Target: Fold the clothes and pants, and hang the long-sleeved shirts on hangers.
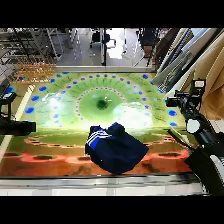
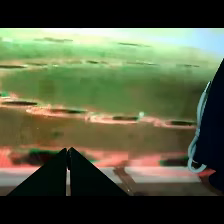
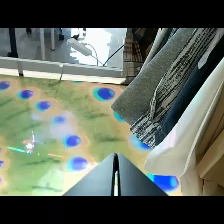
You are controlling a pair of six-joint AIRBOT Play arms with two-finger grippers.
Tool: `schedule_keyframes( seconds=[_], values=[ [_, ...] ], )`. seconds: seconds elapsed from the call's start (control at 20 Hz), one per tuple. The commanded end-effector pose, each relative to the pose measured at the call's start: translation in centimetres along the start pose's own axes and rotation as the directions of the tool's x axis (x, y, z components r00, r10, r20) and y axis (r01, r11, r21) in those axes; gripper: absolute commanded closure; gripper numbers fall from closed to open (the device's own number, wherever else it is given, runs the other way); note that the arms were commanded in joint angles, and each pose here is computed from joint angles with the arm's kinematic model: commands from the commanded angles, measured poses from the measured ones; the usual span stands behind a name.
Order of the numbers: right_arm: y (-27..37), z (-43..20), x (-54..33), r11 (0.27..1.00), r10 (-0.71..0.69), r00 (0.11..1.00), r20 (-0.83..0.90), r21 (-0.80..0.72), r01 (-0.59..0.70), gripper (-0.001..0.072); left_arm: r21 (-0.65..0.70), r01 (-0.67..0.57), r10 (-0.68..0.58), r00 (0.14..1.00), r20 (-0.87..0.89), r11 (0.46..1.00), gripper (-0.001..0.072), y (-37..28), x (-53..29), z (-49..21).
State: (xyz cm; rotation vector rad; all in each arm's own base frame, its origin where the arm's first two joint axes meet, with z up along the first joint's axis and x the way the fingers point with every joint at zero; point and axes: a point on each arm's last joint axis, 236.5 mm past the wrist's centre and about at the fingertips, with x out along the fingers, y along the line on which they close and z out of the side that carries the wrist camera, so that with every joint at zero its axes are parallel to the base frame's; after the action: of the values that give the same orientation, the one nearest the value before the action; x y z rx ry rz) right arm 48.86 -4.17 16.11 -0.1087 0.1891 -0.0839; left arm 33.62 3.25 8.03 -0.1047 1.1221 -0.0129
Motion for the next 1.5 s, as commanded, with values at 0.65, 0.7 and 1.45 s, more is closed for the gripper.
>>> schedule_keyframes(
  seconds=[0.65, 0.7, 1.45],
  values=[
    [0.1, 0.0, 0.0, 1.0, 0.001, 1.0, 0.001, 0.0, -0.001, 0.0681, -0.002, 0.009, -0.009, 1.0, 0.001, 1.0, 0.0698, -0.2, 0.0, 0.0],
    [0.1, 0.0, 0.0, 1.0, 0.001, 1.0, 0.001, 0.0, -0.001, 0.0681, -0.003, 0.011, -0.011, 1.0, 0.002, 1.0, 0.0698, -0.3, 0.0, 0.1],
    [9.1, -7.1, -3.7, 0.807, 0.356, 0.874, -0.329, 0.581, -0.11, 0.0479, -0.07, 0.208, -0.21, 0.977, -0.026, 0.976, 0.0012, -4.3, 3.5, 1.0]
  ],
)
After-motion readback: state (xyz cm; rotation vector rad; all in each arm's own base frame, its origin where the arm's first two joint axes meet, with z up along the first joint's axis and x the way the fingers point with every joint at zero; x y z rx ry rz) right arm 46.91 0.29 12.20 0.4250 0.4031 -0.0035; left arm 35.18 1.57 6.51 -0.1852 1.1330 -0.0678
